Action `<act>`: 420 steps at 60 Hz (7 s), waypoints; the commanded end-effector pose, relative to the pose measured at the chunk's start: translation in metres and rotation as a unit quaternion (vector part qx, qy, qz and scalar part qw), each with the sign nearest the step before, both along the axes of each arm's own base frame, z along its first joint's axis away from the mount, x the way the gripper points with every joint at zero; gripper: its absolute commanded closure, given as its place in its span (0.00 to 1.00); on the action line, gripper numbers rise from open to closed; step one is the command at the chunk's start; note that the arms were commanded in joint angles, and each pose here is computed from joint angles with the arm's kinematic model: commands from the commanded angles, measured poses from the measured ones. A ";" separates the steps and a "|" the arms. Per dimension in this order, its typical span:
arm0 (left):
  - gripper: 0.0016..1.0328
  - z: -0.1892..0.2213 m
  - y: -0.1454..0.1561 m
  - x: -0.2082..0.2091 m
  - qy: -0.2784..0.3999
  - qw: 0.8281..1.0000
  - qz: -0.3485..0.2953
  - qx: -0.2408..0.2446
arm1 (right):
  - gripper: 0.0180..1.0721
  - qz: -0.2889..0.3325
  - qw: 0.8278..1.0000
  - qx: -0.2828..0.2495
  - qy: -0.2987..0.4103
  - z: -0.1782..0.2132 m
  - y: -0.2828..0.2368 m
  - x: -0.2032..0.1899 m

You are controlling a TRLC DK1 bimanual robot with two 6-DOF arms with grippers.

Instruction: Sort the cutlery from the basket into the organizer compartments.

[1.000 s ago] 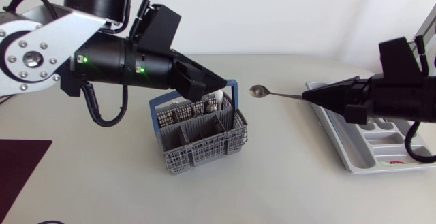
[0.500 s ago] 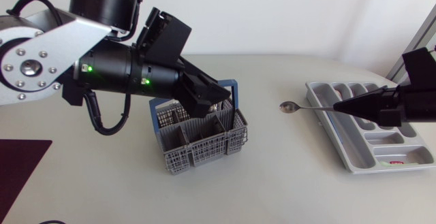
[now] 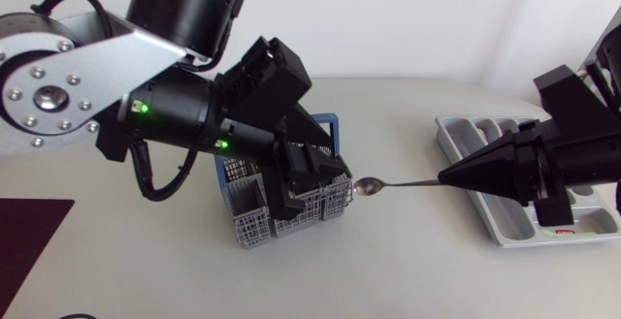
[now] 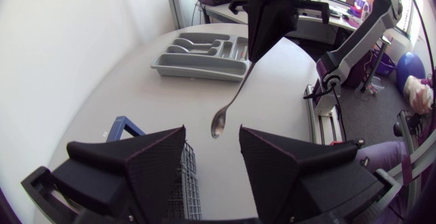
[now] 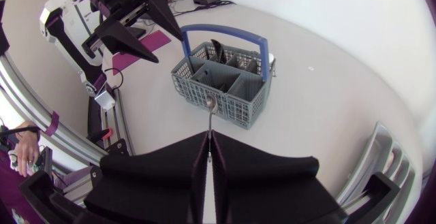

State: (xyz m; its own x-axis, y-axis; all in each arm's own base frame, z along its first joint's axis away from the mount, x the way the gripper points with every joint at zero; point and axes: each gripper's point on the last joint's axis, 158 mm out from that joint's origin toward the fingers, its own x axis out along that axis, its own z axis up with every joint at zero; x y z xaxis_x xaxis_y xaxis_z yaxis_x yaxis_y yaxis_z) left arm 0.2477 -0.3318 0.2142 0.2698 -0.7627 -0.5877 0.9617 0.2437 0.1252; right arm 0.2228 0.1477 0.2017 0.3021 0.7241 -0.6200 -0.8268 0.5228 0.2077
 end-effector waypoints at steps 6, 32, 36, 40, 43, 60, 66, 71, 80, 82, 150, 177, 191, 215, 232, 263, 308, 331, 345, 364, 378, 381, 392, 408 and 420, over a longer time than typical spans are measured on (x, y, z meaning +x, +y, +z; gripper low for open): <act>0.43 -0.012 -0.016 -0.015 -0.008 0.998 -0.062 0.026 | 0.95 0.043 0.999 -0.007 -0.016 0.002 0.018 -0.010; 0.42 -0.041 -0.028 -0.040 0.009 0.991 -0.121 0.062 | 0.94 0.103 0.994 -0.008 -0.019 0.001 0.053 -0.032; 0.42 -0.042 -0.029 -0.040 0.011 0.991 -0.122 0.062 | 0.94 0.102 0.995 -0.007 -0.021 0.002 0.054 -0.031; 0.42 -0.042 -0.030 -0.040 0.012 0.990 -0.122 0.063 | 0.95 0.102 0.995 -0.007 -0.021 0.002 0.055 -0.032; 0.45 -0.045 -0.030 -0.039 0.014 0.990 -0.122 0.065 | 0.94 0.106 0.994 -0.007 -0.019 0.001 0.056 -0.033; 0.61 -0.045 -0.031 -0.040 0.015 0.990 -0.123 0.064 | 0.94 0.113 0.993 -0.011 -0.021 0.000 0.059 -0.040; 0.65 -0.046 -0.031 -0.039 0.017 0.990 -0.122 0.065 | 0.95 0.111 0.993 -0.014 -0.023 0.000 0.058 -0.039; 0.68 -0.047 -0.030 -0.040 0.017 0.990 -0.122 0.065 | 0.94 0.109 0.994 -0.016 -0.025 -0.002 0.058 -0.038; 0.73 -0.048 -0.030 -0.041 0.019 0.990 -0.123 0.066 | 0.94 0.110 0.993 -0.016 -0.027 -0.003 0.058 -0.039; 0.77 -0.048 -0.030 -0.041 0.020 0.990 -0.123 0.067 | 0.94 0.111 0.993 -0.016 -0.027 -0.003 0.058 -0.040; 0.97 -0.057 -0.022 -0.032 0.056 0.987 -0.101 0.115 | 0.40 0.083 0.990 -0.049 -0.107 -0.018 0.046 -0.043; 0.97 -0.080 -0.008 -0.036 0.142 0.972 -0.069 0.177 | 0.37 0.031 0.914 -0.187 -0.359 -0.043 0.034 -0.028; 0.97 -0.080 -0.007 -0.039 0.195 0.960 -0.058 0.194 | 0.38 0.038 0.890 -0.213 -0.401 -0.050 0.036 -0.017; 0.97 -0.102 -0.001 -0.039 0.267 0.933 -0.056 0.234 | 0.38 0.088 0.863 -0.248 -0.432 -0.063 0.055 -0.008; 0.97 -0.102 0.000 -0.032 0.305 0.919 -0.050 0.246 | 0.44 0.136 0.853 -0.267 -0.427 -0.089 0.078 -0.011; 0.97 -0.110 0.005 -0.037 0.330 0.905 -0.053 0.262 | 0.74 0.163 0.826 -0.286 -0.459 -0.098 0.100 -0.009; 0.97 -0.102 0.004 -0.036 0.342 0.904 -0.056 0.250 | 0.95 0.171 0.816 -0.309 -0.458 -0.107 0.101 -0.007; 0.77 -0.093 0.005 -0.042 0.352 0.904 -0.066 0.234 | 0.95 0.173 0.817 -0.316 -0.451 -0.115 0.096 -0.008; 0.76 -0.091 0.006 -0.044 0.349 0.905 -0.069 0.233 | 0.95 0.175 0.817 -0.320 -0.446 -0.119 0.094 -0.009; 0.72 -0.062 0.014 -0.019 0.319 0.927 -0.041 0.195 | 0.94 0.164 0.821 -0.336 -0.431 -0.127 0.077 -0.003; 0.70 -0.035 0.015 0.011 0.271 0.952 0.004 0.144 | 0.95 0.145 0.846 -0.327 -0.396 -0.122 0.047 0.007; 0.70 -0.030 0.016 0.016 0.264 0.955 0.014 0.134 | 0.95 0.142 0.854 -0.324 -0.382 -0.123 0.039 0.010; 0.70 -0.018 0.025 0.030 0.237 0.964 0.040 0.111 | 0.95 0.127 0.875 -0.316 -0.344 -0.125 0.005 0.020; 0.70 -0.001 0.034 0.042 0.186 0.976 0.076 0.085 | 0.95 0.100 0.902 -0.298 -0.296 -0.123 -0.046 0.032; 0.63 0.006 0.044 0.055 0.138 0.981 0.118 0.076 | 0.95 0.081 0.916 -0.291 -0.263 -0.123 -0.091 0.045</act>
